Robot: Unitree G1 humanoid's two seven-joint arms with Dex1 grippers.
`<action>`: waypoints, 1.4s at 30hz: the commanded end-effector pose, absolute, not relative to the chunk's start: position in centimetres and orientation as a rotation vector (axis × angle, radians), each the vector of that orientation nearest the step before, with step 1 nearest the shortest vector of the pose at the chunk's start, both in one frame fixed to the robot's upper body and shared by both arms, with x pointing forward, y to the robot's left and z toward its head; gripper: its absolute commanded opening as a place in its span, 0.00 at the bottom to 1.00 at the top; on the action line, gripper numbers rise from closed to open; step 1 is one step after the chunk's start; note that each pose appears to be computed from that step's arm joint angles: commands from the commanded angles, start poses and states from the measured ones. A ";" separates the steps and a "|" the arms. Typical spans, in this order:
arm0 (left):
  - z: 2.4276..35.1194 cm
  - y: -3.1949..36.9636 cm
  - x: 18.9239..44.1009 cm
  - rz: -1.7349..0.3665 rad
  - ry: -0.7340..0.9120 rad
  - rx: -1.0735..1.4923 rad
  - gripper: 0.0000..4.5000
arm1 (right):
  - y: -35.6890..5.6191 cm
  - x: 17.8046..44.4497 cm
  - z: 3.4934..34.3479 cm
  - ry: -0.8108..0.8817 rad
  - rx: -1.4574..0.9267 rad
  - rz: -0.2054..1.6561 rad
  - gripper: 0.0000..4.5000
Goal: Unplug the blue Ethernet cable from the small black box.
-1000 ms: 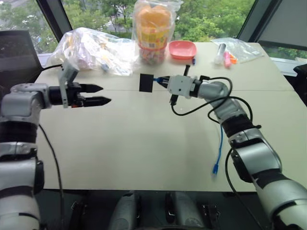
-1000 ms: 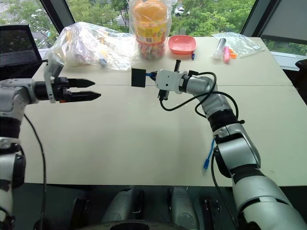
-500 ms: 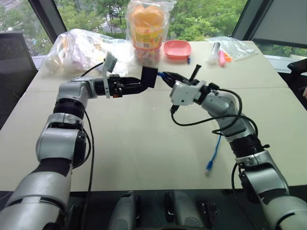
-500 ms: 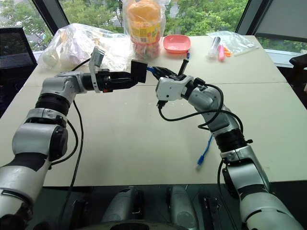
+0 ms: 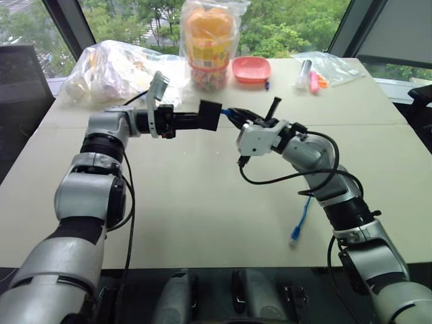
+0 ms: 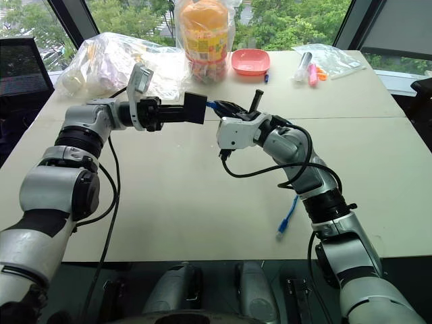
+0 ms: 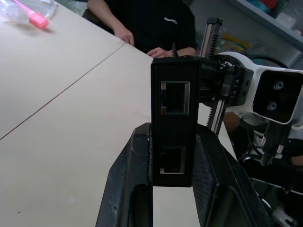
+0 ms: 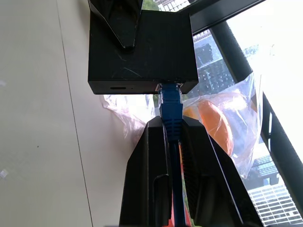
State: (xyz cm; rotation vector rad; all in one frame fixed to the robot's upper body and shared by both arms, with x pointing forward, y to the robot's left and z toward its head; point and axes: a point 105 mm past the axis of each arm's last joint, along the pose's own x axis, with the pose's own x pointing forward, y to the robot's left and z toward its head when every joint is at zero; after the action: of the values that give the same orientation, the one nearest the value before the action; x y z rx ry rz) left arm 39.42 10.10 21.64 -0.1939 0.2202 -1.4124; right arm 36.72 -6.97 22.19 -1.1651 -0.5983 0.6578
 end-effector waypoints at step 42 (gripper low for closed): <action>23.7 9.4 33.8 -1.655 0.163 -0.384 0.11 | -6.5 29.8 23.6 -0.140 0.602 0.955 0.81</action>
State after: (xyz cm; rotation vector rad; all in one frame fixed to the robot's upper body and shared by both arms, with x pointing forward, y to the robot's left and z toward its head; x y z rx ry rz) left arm 34.19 9.44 22.78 -0.4036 0.1981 -1.6276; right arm 30.36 -6.59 22.31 0.6077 -0.0849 0.9299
